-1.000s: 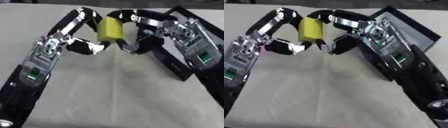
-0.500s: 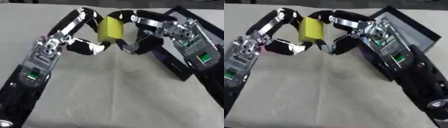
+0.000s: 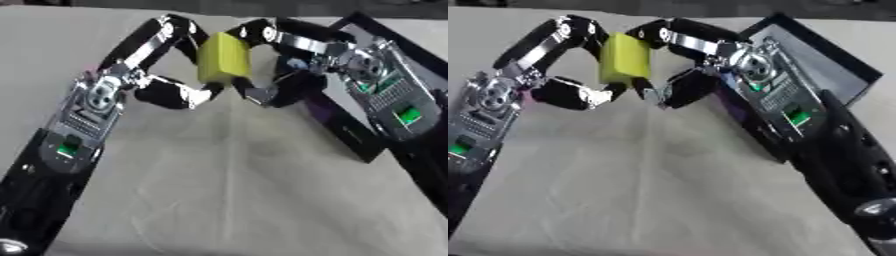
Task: Pick up the objects with one hand, pass them to the other hand, and then place them into the box on the other side of the table.
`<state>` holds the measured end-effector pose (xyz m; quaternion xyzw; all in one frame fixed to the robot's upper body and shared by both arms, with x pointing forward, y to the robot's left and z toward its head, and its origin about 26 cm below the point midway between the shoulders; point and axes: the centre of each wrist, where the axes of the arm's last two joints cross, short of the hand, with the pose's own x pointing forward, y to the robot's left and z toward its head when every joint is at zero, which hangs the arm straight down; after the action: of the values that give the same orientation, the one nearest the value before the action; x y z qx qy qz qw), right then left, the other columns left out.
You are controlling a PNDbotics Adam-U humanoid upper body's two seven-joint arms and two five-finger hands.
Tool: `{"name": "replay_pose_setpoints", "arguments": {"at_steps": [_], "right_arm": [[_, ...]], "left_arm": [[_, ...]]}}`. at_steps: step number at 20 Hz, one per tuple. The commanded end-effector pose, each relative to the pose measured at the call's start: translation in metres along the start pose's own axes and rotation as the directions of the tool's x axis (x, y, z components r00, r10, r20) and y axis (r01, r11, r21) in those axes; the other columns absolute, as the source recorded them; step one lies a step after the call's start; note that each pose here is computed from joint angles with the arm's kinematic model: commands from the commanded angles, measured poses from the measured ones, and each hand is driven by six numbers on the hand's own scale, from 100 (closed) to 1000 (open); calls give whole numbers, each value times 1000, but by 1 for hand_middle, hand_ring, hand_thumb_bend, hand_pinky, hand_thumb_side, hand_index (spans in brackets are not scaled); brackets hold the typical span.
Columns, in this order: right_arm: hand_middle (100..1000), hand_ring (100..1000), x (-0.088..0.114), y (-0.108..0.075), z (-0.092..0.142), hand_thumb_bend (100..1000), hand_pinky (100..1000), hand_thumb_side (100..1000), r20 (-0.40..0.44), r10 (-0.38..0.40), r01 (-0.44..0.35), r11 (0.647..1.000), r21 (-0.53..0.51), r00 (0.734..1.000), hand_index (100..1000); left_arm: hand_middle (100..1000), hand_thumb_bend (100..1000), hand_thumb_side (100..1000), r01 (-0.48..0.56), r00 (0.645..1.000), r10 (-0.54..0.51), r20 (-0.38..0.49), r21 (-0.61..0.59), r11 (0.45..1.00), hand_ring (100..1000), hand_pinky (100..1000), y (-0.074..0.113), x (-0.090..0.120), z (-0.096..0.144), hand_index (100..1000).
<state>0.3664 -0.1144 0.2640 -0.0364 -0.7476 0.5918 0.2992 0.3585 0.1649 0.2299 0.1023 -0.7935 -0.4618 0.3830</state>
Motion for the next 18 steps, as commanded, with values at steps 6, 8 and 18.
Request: {"name": "replay_pose_setpoints", "arguments": {"at_steps": [6,8,18], "right_arm": [[617,720,6,-11,6,100,876,133,7,-83,84,989,-119,996,646],[599,700,6,-11,6,100,864,103,8,-95,95,987,-126,995,627],[566,678,6,-14,11,100,850,119,-3,-137,135,980,-147,991,589]], "left_arm": [[568,143,100,8,999,-9,34,21,1000,534,692,3,11,-3,527],[580,217,101,7,1000,-7,24,31,999,538,702,3,11,-3,550],[672,432,281,11,1000,-9,-22,92,996,578,731,3,8,-1,780]]}}
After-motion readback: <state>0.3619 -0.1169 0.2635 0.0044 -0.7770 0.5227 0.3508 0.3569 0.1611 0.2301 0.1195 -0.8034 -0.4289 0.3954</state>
